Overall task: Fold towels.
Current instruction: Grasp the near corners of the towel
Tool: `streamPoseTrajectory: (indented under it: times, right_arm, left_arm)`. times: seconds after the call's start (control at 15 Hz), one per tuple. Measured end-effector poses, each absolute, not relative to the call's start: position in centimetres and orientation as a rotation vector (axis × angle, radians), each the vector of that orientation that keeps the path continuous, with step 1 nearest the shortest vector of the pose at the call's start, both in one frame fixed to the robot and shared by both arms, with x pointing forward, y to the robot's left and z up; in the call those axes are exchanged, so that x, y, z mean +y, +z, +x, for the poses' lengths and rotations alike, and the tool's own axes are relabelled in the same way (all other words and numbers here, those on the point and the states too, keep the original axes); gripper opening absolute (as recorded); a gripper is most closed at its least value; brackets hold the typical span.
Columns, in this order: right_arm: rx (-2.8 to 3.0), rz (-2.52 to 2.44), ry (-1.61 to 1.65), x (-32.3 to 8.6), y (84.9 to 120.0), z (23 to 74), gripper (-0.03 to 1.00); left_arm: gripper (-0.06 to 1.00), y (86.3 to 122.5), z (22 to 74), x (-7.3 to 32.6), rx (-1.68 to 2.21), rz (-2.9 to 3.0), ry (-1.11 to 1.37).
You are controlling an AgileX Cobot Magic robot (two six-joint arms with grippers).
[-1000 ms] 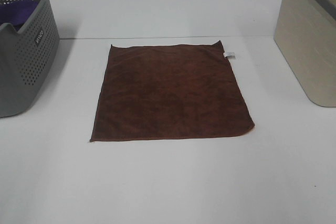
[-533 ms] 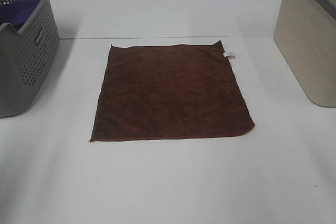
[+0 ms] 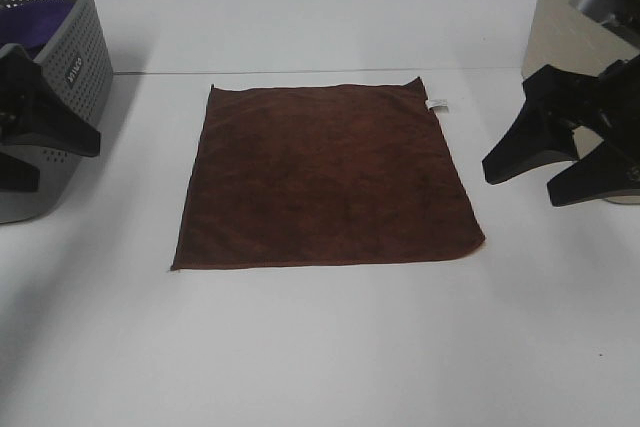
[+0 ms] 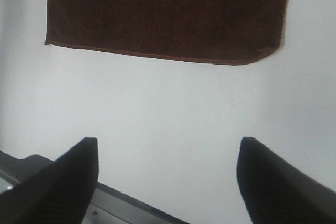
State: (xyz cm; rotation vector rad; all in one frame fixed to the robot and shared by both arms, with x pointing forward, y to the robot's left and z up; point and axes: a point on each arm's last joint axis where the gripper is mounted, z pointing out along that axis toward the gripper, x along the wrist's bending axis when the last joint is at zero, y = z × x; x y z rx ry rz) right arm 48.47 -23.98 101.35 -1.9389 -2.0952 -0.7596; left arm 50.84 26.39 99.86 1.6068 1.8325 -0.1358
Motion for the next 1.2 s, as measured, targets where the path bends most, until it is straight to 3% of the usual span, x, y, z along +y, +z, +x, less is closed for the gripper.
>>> streamPoseTrajectory:
  times: [0.53, 0.87, 1.2]
  right_arm:
    - [-2.051, -1.84, -0.608, -23.4, 96.4, 52.9, 0.72]
    - [-1.919, -1.917, -0.702, -27.2, 95.0, 54.7, 0.72]
    - [-1.918, -1.92, -0.681, -27.5, 92.7, 56.3, 0.72]
  left_arm:
    - [0.73, 92.9, 55.6, 25.2, 1.798, 1.608, -0.448]
    - [0.73, 90.0, 57.4, 25.1, 1.833, 1.59, -0.517]
    - [0.73, 86.8, 58.3, 24.8, 1.846, 1.511, -0.574]
